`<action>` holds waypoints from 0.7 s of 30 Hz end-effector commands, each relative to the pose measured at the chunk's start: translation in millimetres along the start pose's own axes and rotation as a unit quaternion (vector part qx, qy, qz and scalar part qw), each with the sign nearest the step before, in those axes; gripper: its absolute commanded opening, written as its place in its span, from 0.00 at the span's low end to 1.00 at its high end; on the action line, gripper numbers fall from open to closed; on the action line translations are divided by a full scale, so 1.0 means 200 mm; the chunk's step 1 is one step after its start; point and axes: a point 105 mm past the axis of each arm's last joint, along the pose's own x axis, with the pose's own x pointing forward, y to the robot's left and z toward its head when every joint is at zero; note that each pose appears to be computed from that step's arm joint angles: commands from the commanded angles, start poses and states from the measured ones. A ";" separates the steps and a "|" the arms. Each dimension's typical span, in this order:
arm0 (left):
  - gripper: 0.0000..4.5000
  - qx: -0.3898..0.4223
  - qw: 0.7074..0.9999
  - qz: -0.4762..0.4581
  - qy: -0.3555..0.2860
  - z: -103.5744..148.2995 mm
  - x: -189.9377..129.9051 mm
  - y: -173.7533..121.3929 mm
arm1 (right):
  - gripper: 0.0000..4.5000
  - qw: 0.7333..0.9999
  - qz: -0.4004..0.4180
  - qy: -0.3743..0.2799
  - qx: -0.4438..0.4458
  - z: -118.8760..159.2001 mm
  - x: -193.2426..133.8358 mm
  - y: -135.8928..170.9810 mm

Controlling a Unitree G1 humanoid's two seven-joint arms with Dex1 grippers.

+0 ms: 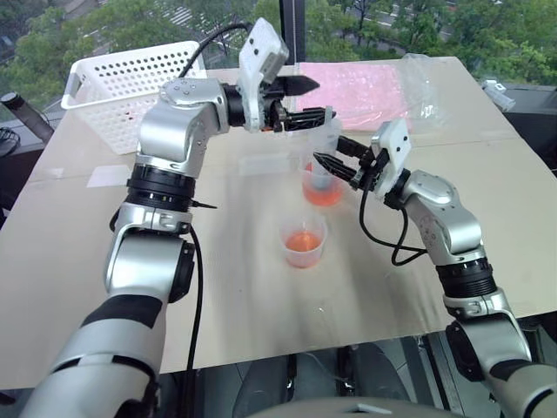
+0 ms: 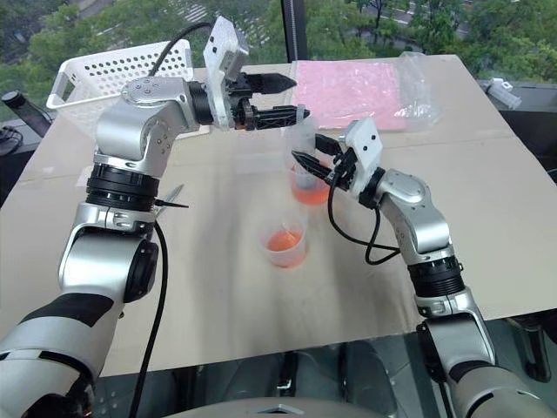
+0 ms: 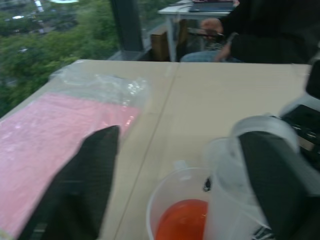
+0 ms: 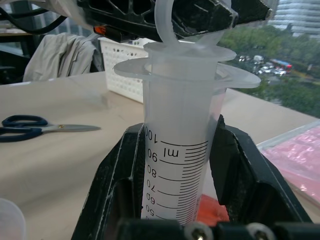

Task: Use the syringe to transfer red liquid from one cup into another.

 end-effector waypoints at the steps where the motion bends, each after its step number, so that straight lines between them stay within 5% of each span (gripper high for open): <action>1: 0.41 0.032 0.999 -0.007 -0.015 0.08 0.00 0.01 | 0.32 0.999 0.024 -0.026 -0.013 0.09 0.02 0.02; 5: 0.00 0.025 0.999 -0.003 -0.024 0.08 -0.01 0.02 | 0.32 0.999 0.014 -0.026 -0.014 0.09 0.03 0.00; 21: 0.00 0.022 0.997 0.059 -0.037 0.11 -0.05 0.12 | 0.32 0.999 -0.044 -0.007 -0.005 0.09 0.09 -0.07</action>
